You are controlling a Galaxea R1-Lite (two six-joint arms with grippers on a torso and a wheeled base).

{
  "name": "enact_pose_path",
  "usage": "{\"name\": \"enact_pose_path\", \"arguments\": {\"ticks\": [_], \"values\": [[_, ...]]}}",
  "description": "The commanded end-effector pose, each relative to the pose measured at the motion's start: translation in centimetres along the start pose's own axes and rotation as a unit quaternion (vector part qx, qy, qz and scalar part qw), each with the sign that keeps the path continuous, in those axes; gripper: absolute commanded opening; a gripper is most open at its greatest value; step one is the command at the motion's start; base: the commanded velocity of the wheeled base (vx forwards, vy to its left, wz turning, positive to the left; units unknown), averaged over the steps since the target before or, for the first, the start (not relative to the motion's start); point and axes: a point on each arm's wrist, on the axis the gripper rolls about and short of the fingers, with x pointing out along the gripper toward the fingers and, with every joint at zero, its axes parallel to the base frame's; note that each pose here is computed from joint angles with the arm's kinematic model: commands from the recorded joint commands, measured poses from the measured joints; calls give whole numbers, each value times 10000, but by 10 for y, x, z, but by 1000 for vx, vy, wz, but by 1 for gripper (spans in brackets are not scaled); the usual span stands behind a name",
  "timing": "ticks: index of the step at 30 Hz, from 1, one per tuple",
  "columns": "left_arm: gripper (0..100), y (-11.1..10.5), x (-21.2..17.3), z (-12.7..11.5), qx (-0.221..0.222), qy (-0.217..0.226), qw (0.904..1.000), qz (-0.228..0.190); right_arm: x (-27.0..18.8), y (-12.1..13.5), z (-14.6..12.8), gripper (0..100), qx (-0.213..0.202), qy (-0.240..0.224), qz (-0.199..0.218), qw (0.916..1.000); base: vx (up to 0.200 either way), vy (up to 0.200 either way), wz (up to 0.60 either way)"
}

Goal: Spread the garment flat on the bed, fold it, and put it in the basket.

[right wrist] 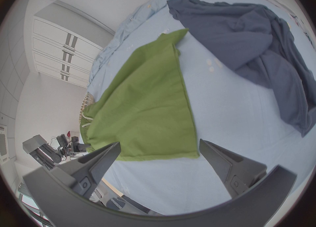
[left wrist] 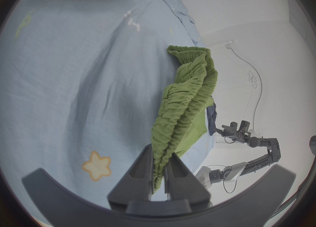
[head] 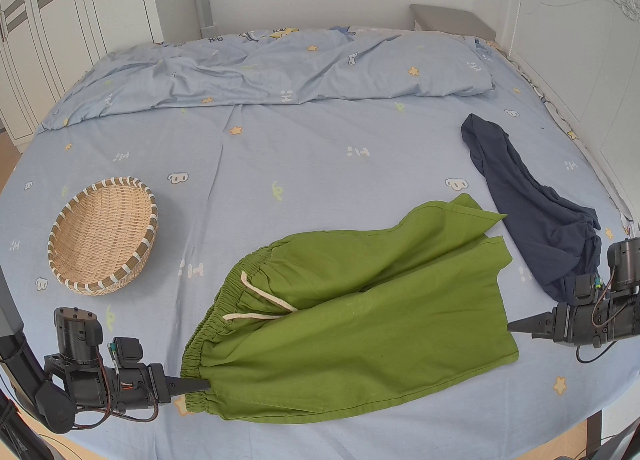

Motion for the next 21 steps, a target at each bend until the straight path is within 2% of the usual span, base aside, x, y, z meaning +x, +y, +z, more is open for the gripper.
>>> {"name": "enact_pose_path", "arguments": {"ticks": [1,9,21], "values": [[0,0,-7,-3,-33,-74,10000,22,13,-16,-14,100,189,463,-85,9987,0,0,0],[0,1,-8,-2,-60,-92,9999,61,37,-31,-22,100,188,1027,21,9945,0,0,0],[0,3,-10,-1,-107,-146,9998,94,59,-44,-15,100,96,828,166,9964,0,0,0]]}}
